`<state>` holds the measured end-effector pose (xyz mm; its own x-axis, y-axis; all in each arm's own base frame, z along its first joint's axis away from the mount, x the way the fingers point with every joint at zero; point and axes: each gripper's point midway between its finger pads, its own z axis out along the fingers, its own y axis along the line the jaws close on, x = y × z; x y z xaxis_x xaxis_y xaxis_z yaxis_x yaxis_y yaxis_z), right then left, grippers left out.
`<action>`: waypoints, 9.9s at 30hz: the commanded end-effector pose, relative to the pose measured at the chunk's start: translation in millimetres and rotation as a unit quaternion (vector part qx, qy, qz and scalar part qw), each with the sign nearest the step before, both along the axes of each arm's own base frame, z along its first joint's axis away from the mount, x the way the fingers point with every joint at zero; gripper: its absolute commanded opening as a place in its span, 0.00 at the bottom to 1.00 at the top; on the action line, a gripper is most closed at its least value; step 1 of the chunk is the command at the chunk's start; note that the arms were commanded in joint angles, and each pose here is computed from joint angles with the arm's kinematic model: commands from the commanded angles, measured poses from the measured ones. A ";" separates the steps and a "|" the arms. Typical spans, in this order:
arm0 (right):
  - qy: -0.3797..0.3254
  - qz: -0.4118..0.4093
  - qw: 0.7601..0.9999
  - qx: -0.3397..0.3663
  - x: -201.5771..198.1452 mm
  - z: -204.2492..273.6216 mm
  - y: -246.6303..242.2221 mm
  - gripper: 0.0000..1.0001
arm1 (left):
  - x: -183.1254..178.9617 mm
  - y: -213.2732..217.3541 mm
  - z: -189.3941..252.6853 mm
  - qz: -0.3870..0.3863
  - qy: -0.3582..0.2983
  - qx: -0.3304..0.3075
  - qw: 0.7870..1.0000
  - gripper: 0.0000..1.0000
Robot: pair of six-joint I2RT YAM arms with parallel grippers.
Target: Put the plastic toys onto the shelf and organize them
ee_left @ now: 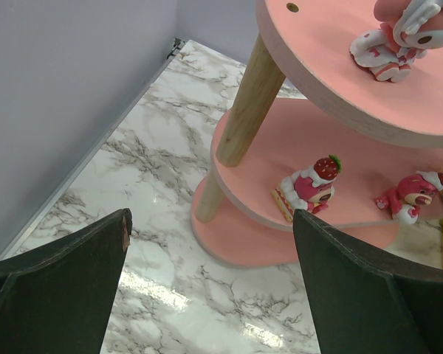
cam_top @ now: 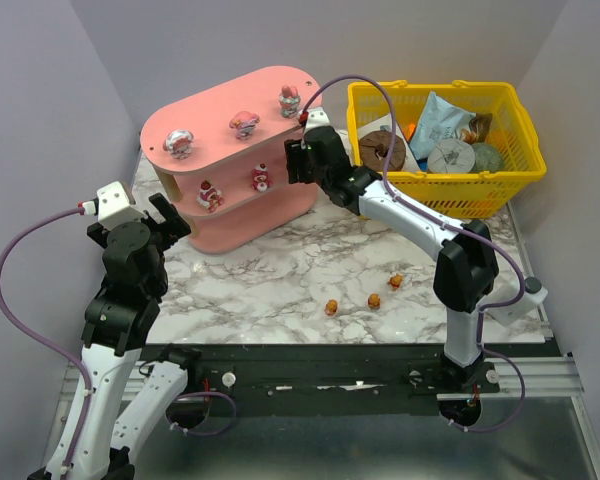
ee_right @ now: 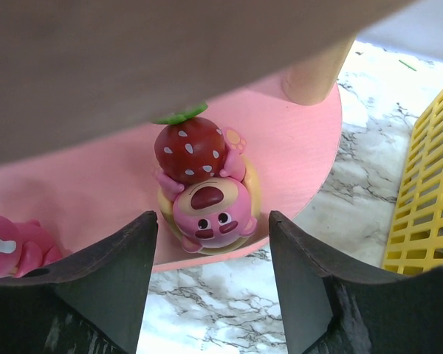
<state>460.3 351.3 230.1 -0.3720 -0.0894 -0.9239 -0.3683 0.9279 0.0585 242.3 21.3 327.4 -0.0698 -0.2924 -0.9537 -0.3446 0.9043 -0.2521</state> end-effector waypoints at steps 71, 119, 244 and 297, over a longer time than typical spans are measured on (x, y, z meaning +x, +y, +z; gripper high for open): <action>0.241 -0.241 0.940 -0.016 -277.2 -206.4 -66.8 0.58 | 3.0 -39.9 -40.8 -0.095 0.029 -0.051 0.994 0.99; 0.178 0.199 0.955 -0.125 -197.3 -198.9 26.8 0.70 | 8.9 -30.0 -49.7 -0.069 0.054 -0.028 0.996 0.99; -0.007 0.076 0.995 0.057 -55.2 -152.4 88.6 0.34 | 12.3 -27.2 -55.0 -0.066 0.062 -0.028 0.996 0.99; 0.044 0.008 0.998 0.044 -75.0 -180.5 84.5 0.42 | 11.0 -25.7 -54.9 -0.063 0.061 -0.027 0.996 0.99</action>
